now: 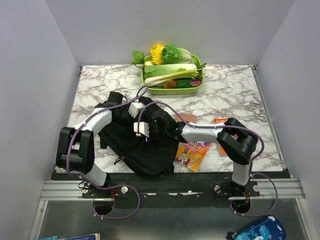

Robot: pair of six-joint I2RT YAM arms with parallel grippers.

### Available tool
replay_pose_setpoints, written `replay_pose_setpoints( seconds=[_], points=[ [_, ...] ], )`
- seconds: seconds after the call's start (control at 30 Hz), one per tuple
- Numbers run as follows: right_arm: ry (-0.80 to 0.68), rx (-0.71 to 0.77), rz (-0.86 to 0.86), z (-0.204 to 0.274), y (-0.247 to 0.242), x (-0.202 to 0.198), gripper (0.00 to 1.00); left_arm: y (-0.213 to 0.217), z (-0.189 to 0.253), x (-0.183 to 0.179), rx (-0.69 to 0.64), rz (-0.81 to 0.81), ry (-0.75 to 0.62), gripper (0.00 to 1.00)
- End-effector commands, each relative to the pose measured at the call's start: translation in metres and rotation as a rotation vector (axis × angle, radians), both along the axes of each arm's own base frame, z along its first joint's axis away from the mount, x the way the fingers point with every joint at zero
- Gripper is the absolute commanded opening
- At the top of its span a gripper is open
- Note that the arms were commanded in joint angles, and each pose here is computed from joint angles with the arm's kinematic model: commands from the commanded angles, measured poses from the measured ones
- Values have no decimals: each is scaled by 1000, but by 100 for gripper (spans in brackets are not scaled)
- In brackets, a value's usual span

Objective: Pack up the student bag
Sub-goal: Unzip the student bag at the center of the board.

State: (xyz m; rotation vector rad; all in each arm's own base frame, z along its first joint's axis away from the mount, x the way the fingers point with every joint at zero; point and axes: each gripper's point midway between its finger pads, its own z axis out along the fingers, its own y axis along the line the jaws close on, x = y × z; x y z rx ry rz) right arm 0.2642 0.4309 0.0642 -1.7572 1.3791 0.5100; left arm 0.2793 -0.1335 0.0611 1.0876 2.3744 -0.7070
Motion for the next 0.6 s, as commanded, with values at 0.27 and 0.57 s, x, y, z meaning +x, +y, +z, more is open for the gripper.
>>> replay_pose_setpoints(
  seconds=[0.27, 0.57],
  points=[
    [-100, 67, -148, -6, -14, -15, 1, -1, -28, -9, 37, -34, 30, 62],
    [-107, 72, -142, -7, -17, -20, 1, -1, -21, 4, 45, -17, -4, 11]
  ],
)
